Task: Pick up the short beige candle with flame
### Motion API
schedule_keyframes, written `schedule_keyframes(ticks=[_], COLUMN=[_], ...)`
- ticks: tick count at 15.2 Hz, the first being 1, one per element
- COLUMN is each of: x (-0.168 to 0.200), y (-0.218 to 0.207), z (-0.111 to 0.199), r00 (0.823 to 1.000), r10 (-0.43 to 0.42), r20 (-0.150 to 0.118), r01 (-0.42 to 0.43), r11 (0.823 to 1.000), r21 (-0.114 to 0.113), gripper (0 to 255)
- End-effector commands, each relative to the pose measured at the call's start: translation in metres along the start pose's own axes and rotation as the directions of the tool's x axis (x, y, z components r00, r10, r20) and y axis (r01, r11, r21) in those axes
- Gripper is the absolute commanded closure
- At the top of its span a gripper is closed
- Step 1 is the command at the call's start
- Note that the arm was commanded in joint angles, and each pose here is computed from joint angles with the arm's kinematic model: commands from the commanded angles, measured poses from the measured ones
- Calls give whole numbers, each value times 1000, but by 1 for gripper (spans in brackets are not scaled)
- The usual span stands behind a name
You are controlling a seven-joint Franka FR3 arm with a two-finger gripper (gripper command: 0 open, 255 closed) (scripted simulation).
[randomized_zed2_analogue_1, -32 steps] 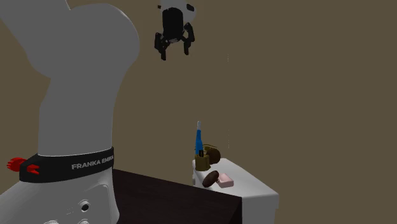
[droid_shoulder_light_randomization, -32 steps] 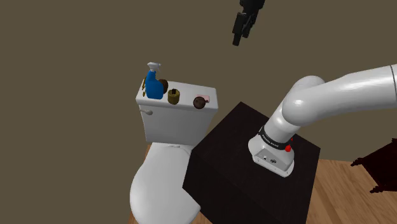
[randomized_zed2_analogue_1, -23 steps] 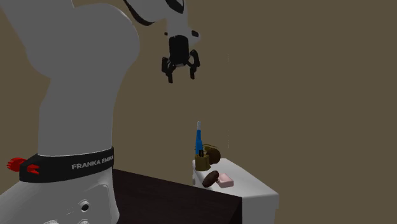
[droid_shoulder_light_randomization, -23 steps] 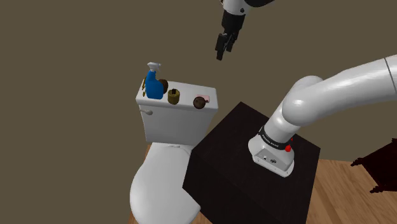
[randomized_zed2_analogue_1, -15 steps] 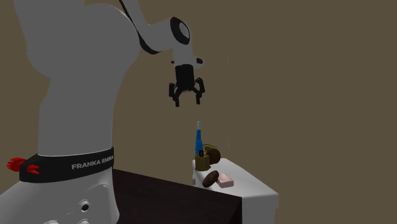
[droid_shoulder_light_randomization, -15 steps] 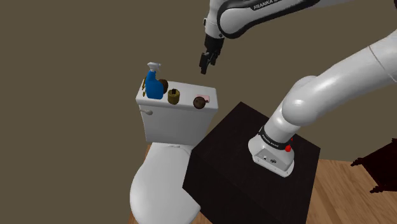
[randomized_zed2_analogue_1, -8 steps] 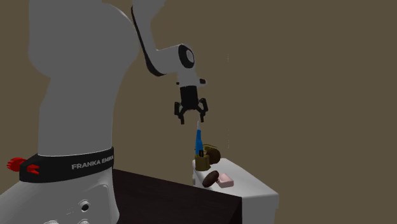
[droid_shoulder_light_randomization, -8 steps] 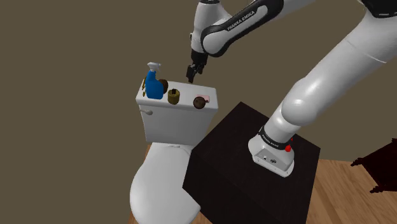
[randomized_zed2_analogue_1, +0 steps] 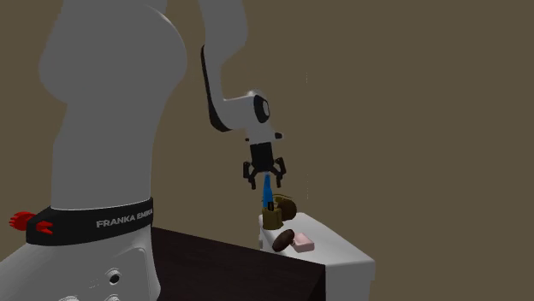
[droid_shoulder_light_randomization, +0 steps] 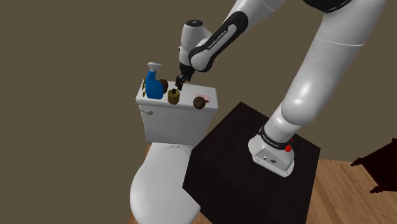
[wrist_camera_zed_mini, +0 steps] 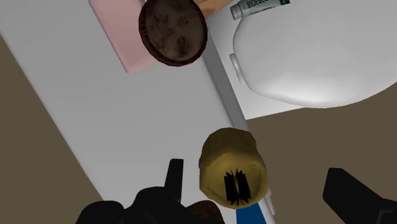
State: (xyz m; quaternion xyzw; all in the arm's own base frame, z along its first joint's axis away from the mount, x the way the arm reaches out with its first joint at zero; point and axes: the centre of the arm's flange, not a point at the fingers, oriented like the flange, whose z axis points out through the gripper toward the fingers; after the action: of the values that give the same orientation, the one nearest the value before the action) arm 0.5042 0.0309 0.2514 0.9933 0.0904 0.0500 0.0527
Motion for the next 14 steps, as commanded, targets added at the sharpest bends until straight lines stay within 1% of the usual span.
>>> schedule_keyframes(ticks=[1, 4, 5, 12, 14], x=[12, 31, 35, 32, 32], y=[-2, -5, -5, -10, -10], z=[24, 57, 64, 100, 103], r00=[1000, 1000, 1000, 1000, 1000], r10=[-6, -13, -15, -15, -15], r20=[-9, -22, -24, -24, -24], r01=[6, 13, 15, 15, 15], r11=[1000, 1000, 1000, 1000, 1000], r21=[-2, -5, -6, -6, -6], gripper=[0, 0, 0, 0, 0])
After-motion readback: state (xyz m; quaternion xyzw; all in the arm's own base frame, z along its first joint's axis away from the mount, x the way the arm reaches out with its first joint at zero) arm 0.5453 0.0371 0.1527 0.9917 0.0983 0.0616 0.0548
